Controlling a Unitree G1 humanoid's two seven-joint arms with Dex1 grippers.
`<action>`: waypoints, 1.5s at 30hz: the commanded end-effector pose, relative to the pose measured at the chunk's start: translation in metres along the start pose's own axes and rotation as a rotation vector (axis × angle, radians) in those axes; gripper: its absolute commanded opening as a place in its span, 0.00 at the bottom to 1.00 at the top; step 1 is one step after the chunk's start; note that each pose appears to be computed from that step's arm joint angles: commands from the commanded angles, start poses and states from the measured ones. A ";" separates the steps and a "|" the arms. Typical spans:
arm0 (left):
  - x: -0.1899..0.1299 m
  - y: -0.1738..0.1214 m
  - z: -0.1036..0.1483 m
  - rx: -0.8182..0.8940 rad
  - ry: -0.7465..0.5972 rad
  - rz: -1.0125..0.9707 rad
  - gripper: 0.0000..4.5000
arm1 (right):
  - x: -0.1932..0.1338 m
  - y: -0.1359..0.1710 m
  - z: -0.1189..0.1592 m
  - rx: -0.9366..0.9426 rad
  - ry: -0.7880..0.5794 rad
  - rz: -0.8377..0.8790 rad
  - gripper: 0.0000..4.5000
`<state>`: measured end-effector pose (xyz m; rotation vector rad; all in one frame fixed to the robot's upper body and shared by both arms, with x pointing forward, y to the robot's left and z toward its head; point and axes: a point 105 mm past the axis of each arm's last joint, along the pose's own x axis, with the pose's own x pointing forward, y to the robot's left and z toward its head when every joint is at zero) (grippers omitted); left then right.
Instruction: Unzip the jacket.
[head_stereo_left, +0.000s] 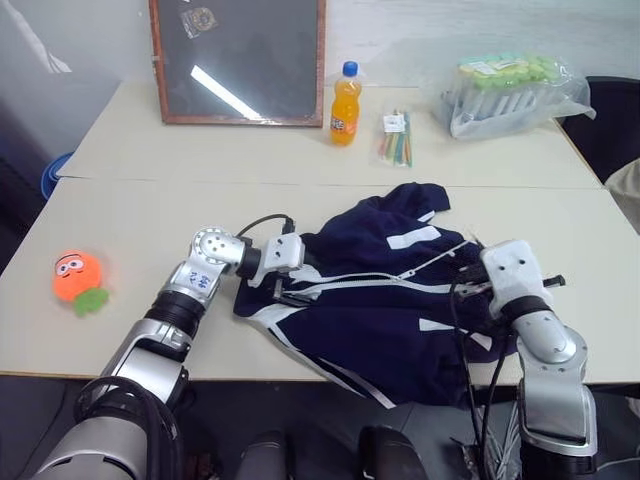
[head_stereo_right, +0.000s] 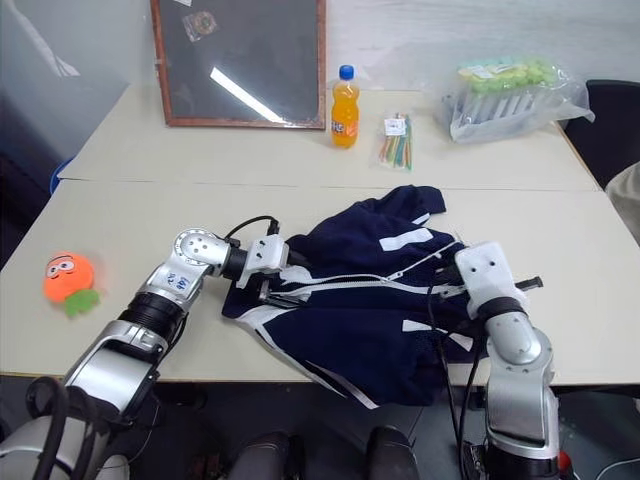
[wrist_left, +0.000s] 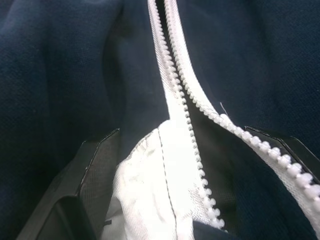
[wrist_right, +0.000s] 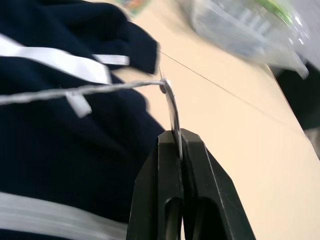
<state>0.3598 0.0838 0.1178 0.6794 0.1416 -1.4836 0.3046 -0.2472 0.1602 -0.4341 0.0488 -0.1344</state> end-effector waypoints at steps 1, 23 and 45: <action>-0.003 -0.007 -0.025 -0.052 0.099 -0.011 0.91 | -0.006 -0.043 0.004 0.032 -0.012 -0.145 0.02; -0.037 -0.003 0.008 -0.219 -0.105 0.066 0.91 | 0.031 -0.077 -0.011 -0.125 0.077 0.283 0.05; -0.256 -0.056 0.024 -0.350 0.162 0.371 1.00 | -0.021 -0.170 0.053 -0.006 0.139 0.868 0.99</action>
